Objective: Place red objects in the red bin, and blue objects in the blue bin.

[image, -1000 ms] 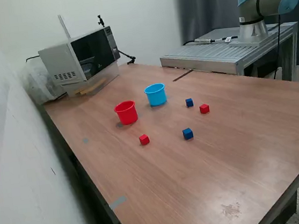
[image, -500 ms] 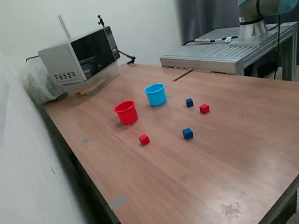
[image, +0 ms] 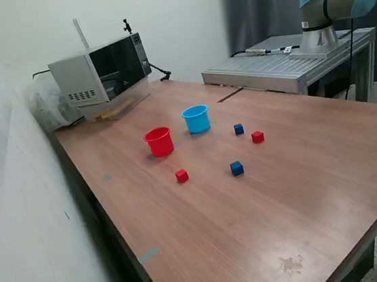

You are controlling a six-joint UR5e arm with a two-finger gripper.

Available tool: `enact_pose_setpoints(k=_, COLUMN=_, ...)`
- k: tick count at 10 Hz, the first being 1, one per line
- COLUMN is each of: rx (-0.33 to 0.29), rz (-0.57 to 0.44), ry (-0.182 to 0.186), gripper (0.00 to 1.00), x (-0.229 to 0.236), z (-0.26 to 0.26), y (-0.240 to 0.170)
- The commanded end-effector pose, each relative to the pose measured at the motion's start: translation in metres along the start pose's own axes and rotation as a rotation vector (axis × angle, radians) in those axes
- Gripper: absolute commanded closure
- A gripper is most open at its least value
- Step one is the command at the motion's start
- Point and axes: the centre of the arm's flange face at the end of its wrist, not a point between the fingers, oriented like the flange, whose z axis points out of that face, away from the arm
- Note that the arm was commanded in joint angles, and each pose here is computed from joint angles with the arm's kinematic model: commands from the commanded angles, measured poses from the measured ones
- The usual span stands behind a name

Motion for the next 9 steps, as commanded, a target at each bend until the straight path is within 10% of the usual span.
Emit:
enact_pose_setpoints(k=1, rx=-0.087, rz=0.059, ry=-0.010, gripper=0.00, x=-0.004, z=-0.015, y=0.008)
enact_pose_setpoints(k=6, rx=-0.320, rz=0.265, ry=0.003, gripper=0.00, x=-0.018, z=-0.051, y=0.064)
enact_pose_setpoints(k=9, rx=-0.254, rz=0.434, ry=0.031, gripper=0.00, x=-0.041, z=0.041, y=0.113)
